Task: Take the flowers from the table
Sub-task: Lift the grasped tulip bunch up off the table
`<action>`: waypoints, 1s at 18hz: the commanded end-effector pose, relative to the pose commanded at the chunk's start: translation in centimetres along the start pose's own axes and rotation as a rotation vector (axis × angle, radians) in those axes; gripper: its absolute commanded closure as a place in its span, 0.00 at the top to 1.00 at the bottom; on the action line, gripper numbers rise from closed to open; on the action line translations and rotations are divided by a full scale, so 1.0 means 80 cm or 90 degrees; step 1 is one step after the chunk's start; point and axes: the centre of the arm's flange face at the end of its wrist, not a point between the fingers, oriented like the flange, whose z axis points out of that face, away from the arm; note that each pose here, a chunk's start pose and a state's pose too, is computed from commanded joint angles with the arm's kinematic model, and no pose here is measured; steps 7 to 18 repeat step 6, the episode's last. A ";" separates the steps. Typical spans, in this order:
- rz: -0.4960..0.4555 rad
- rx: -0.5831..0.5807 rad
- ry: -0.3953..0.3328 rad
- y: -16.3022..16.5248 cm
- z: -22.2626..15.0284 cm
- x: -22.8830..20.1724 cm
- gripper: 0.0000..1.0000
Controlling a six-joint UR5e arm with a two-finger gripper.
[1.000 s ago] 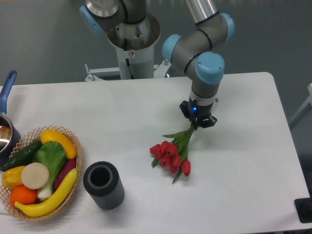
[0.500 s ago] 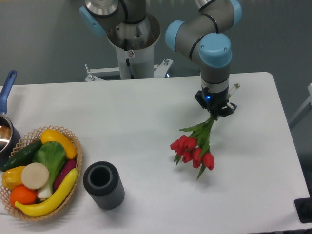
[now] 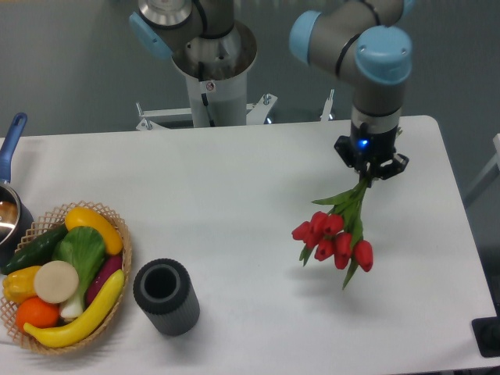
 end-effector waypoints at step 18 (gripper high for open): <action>-0.012 -0.002 -0.002 0.013 -0.007 -0.015 0.00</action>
